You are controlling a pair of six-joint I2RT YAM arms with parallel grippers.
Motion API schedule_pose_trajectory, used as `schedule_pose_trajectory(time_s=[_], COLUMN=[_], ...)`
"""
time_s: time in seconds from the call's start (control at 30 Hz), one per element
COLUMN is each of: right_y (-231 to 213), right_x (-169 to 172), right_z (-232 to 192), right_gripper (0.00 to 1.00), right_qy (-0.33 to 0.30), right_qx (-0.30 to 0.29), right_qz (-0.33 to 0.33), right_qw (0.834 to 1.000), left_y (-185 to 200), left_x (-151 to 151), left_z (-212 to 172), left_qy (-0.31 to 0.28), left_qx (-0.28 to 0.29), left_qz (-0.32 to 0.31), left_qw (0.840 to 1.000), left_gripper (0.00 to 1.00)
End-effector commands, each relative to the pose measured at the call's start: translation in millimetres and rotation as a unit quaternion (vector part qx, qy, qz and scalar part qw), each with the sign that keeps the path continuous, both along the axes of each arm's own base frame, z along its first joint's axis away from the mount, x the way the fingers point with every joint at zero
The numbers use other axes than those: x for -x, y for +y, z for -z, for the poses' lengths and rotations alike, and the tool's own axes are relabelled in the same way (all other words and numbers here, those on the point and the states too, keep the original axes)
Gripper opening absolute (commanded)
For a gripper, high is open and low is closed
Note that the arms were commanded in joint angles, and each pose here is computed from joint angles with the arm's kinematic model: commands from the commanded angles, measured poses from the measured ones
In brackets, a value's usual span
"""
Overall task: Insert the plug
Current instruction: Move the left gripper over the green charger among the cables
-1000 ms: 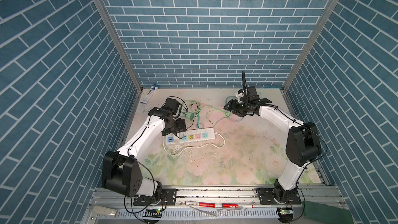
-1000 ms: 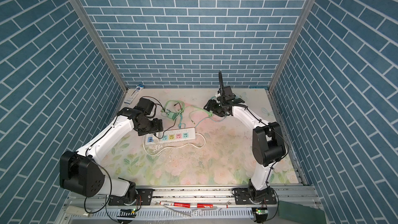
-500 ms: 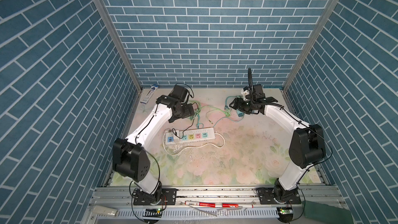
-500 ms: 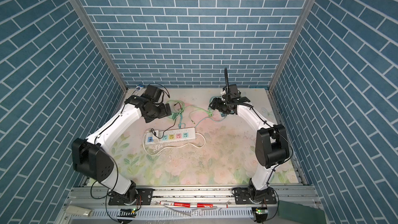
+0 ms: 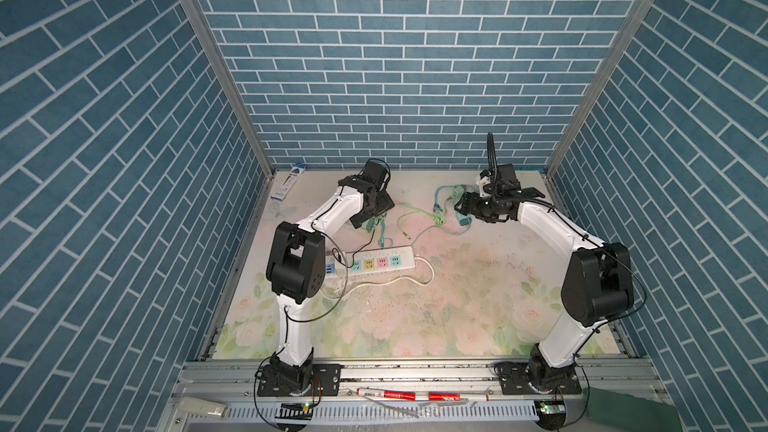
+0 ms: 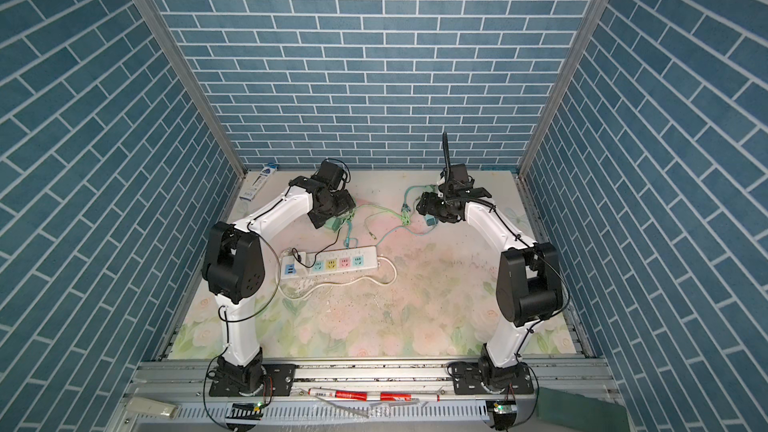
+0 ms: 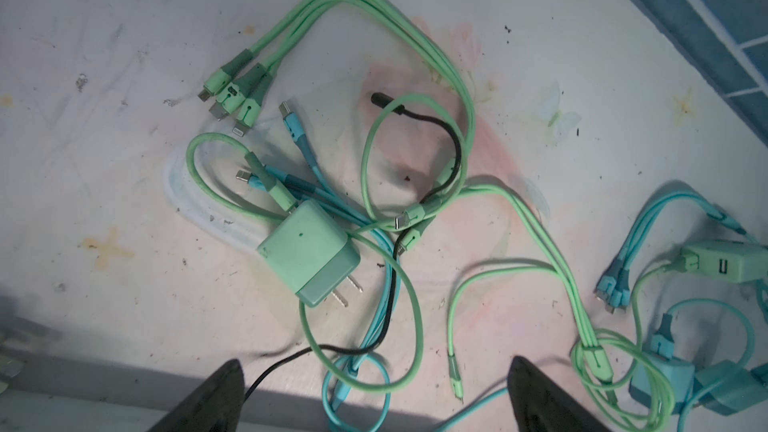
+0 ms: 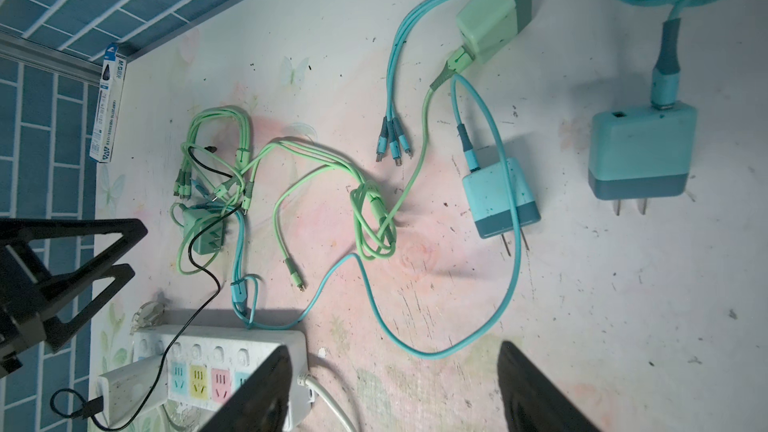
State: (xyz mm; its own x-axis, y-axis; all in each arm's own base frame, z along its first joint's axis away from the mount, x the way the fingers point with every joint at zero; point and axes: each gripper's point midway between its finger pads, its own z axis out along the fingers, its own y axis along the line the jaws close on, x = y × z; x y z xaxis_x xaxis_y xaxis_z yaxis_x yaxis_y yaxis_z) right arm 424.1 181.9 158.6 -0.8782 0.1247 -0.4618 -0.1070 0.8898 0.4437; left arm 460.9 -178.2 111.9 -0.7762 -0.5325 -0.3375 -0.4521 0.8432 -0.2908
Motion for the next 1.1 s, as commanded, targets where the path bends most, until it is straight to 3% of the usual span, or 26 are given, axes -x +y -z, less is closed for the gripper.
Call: schedule_pose_trajectory(time_s=[0.0, 0.63, 0.73, 0.83, 1.07], right_y=[-1, 5, 5, 4, 4], right_x=[8, 23, 23, 24, 25], right_z=[12, 32, 35, 36, 39], right_gripper=[0.77, 0.76, 0.76, 0.76, 0.76], right_qy=[0.017, 0.050, 0.053, 0.054, 0.057], right_qx=[0.010, 0.006, 0.005, 0.007, 0.009], right_qz=[-0.023, -0.055, -0.056, -0.055, -0.056], right_qw=[1.000, 0.997, 0.997, 0.997, 0.997], left_y=[2, 10, 13, 11, 14], left_x=[-7, -9, -8, -11, -11], left_z=[4, 54, 62, 70, 75], left_qy=[-0.002, 0.011, 0.014, 0.001, 0.007], left_qx=[0.010, 0.049, 0.058, 0.085, 0.083], left_qz=[-0.048, -0.138, -0.148, -0.157, -0.163], left_qw=[0.999, 0.989, 0.987, 0.984, 0.983], left_gripper=[1.00, 0.97, 0.93, 0.81, 0.77])
